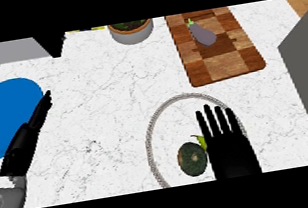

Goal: Pick the pear from the placemat and place it in the tiered shelf

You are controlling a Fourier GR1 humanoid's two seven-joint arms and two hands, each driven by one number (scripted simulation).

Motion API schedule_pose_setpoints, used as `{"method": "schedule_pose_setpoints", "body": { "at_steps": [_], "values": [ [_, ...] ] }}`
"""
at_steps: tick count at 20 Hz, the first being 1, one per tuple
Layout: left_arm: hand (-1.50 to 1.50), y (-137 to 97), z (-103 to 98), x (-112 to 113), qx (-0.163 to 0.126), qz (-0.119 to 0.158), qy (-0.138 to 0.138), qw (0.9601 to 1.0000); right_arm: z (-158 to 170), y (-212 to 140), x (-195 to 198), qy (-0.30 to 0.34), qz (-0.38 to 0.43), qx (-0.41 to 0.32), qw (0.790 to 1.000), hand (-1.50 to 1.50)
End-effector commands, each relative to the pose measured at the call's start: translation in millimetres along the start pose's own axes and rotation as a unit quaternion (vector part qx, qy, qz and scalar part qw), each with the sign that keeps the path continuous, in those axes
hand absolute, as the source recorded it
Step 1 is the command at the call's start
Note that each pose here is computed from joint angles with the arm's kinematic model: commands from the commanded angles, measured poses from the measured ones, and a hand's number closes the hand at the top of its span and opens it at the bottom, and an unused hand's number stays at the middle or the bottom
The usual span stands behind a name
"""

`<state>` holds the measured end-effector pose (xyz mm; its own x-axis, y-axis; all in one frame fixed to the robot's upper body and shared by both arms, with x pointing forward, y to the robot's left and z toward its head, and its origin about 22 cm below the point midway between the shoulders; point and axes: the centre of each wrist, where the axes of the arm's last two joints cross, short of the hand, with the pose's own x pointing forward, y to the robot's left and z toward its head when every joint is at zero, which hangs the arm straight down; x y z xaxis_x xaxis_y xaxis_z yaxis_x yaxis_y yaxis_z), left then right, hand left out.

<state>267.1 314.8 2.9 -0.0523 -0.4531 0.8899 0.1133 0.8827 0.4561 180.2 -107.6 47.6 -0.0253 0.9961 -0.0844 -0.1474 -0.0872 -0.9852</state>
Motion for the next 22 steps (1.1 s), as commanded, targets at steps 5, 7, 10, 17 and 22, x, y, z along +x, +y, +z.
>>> {"method": "schedule_pose_setpoints", "body": {
  "at_steps": [5, 7, 10, 17, 22],
  "values": [
    [0.00, -10.4, 3.9, 9.5, -0.010, -0.001, -0.004, 0.9999, 12.5, 8.4, 14.9, 0.012, 0.009, -0.002, 1.000, -1.50],
    [0.00, -15.2, 6.5, 11.7, -0.003, 0.002, 0.003, 1.0000, 17.3, 29.0, -0.3, 0.016, 0.011, -0.003, 1.000, -1.50],
    [0.00, -16.4, -4.1, -8.1, 0.000, -0.002, -0.007, 1.0000, 1.8, 32.3, -12.9, 0.011, 0.013, -0.026, 1.000, -1.50],
    [0.00, -2.9, 1.1, -0.6, 0.004, 0.003, -0.008, 1.0000, 14.4, 58.5, -5.3, 0.003, 0.017, -0.058, 0.998, -1.50],
    [0.00, -6.0, -22.4, 10.5, 0.015, -0.003, -0.001, 0.9999, -21.4, 57.2, -6.4, 0.010, 0.006, -0.059, 0.998, -1.50]
  ]
}}
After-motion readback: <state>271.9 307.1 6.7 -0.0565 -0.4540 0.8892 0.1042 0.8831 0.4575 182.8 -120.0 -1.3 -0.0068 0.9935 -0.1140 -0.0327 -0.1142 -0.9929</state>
